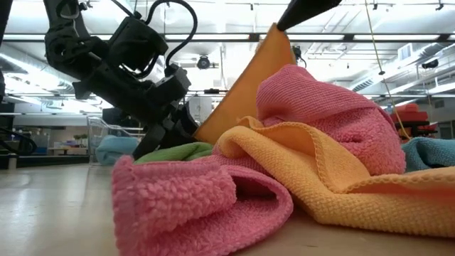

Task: Fold microfiber towels
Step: Fold the top orange microfiber towel

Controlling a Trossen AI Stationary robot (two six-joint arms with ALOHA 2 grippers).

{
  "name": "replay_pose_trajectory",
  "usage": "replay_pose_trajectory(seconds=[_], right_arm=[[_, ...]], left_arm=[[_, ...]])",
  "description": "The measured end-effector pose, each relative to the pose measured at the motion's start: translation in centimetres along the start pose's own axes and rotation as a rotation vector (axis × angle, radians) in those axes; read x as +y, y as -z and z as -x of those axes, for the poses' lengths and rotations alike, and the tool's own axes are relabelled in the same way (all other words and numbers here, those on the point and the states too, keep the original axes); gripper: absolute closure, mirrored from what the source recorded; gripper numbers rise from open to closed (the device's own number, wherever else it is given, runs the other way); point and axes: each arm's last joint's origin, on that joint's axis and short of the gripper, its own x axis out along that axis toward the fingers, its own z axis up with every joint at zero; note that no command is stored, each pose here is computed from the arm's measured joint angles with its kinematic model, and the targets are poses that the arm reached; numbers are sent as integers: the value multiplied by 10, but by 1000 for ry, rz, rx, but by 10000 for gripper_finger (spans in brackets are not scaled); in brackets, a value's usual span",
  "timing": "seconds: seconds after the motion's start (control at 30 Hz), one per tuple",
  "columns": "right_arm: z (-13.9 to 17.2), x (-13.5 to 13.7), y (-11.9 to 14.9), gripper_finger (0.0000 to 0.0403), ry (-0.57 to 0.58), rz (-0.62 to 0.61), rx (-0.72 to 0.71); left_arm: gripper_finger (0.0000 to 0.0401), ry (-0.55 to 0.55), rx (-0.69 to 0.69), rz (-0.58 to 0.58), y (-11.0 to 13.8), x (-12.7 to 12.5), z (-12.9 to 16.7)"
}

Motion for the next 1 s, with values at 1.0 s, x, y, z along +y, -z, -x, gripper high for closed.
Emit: replay_pose_trajectory(seconds=[1.0], right_arm=[[-1,-1,3,403,-14,-52,24]], left_arm=[[390,-84,141,-132,7,7,1]])
